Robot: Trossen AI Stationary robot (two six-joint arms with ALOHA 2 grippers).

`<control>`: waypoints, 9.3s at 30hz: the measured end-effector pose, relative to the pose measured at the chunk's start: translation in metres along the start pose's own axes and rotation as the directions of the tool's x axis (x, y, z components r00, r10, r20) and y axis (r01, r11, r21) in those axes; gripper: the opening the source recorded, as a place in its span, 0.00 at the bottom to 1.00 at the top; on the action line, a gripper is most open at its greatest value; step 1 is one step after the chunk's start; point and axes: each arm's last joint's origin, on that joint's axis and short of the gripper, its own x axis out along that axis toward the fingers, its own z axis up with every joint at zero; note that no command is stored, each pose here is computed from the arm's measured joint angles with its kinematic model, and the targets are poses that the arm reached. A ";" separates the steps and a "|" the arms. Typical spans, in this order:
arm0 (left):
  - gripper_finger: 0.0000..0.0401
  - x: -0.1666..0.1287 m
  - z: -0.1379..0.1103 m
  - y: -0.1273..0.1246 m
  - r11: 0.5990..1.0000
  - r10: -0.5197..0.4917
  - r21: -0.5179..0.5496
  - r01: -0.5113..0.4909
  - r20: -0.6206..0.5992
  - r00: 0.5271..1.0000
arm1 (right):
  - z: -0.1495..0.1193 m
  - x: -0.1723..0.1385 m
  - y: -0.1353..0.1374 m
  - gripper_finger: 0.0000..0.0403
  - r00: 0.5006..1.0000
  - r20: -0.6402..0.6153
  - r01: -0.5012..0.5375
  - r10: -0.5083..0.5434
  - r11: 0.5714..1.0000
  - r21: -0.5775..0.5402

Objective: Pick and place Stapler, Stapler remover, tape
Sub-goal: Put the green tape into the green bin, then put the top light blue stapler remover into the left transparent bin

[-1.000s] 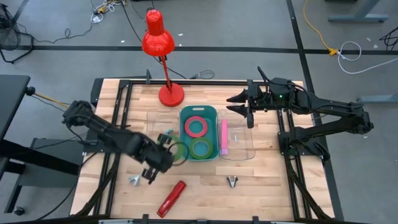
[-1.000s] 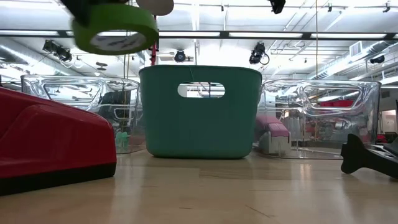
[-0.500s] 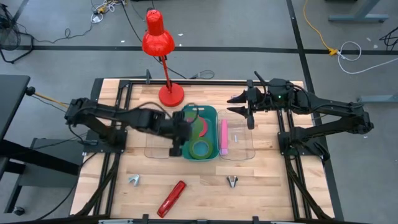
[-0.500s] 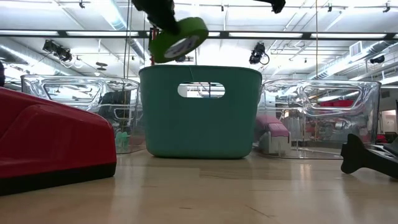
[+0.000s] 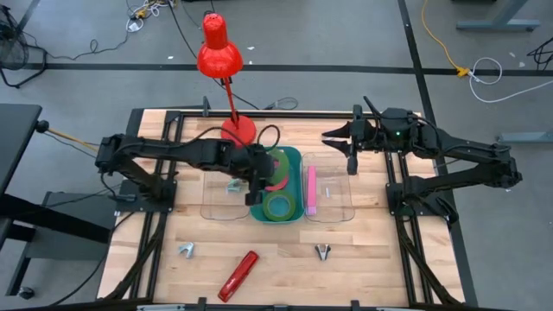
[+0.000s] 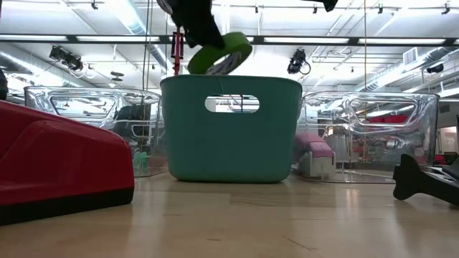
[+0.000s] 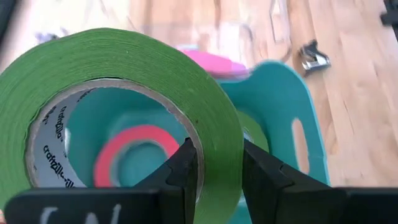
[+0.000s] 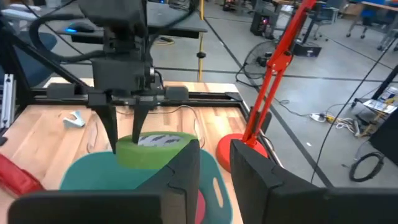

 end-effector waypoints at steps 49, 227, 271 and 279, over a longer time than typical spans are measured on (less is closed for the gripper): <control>0.60 0.110 -0.024 -0.003 0.998 -0.061 -0.027 0.056 -0.234 0.970 | -0.010 0.000 0.001 0.22 0.994 -0.106 -0.015 0.015 1.000 -0.001; 0.49 -0.120 -0.006 0.059 0.824 0.476 -0.441 -0.356 0.198 0.857 | -0.193 0.099 -0.191 0.00 0.754 -0.657 0.116 -0.021 0.988 0.101; 0.49 -0.130 0.025 0.036 0.920 0.357 -0.338 -0.198 0.516 0.779 | 0.019 0.024 -0.092 0.00 0.784 0.443 -0.477 0.434 0.879 -0.017; 0.49 -0.133 0.042 0.036 0.937 0.350 -0.242 -0.253 0.651 0.674 | 0.029 0.028 -0.074 0.00 0.749 0.489 -0.510 0.447 0.860 -0.006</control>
